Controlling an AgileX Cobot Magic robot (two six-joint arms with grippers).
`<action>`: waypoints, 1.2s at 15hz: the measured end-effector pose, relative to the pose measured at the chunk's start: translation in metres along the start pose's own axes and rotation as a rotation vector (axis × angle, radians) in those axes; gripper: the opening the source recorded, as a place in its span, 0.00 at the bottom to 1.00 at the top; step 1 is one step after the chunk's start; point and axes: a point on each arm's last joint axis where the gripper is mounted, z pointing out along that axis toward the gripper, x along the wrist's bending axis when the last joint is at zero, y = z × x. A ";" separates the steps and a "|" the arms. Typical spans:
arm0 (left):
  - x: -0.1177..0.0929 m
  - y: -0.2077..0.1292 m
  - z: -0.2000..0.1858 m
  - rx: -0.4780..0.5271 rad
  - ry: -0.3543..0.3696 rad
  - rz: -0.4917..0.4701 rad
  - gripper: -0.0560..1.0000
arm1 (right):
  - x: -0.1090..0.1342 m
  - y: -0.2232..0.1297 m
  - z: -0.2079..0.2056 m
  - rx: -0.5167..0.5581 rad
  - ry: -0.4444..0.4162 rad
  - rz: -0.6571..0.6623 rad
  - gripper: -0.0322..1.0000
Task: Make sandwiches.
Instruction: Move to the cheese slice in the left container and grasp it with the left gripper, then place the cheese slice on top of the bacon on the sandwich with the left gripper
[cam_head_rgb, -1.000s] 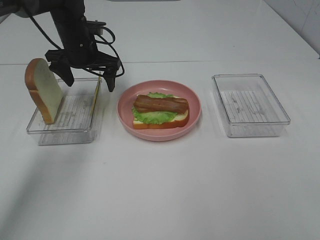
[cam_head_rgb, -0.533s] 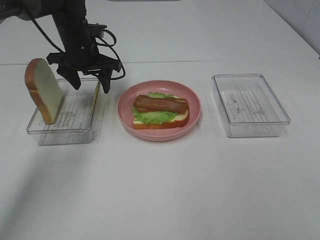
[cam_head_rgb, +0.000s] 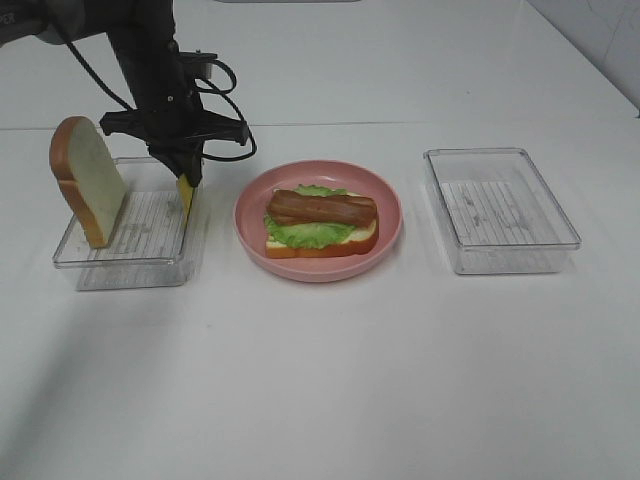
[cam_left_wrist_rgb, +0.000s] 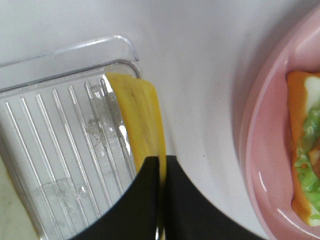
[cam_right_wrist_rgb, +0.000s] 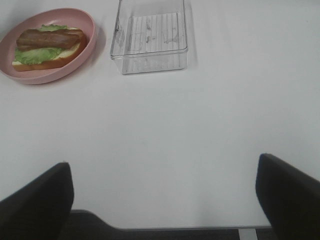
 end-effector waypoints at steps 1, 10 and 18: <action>0.000 0.000 0.000 0.000 0.000 0.000 0.05 | 0.000 0.000 0.000 0.000 0.000 0.000 0.94; -0.008 0.018 -0.038 -0.122 -0.056 -0.002 0.05 | 0.000 0.000 0.000 0.000 0.000 0.000 0.94; -0.091 -0.003 -0.089 -0.170 -0.249 0.102 0.05 | 0.000 0.000 0.000 0.000 0.000 0.000 0.94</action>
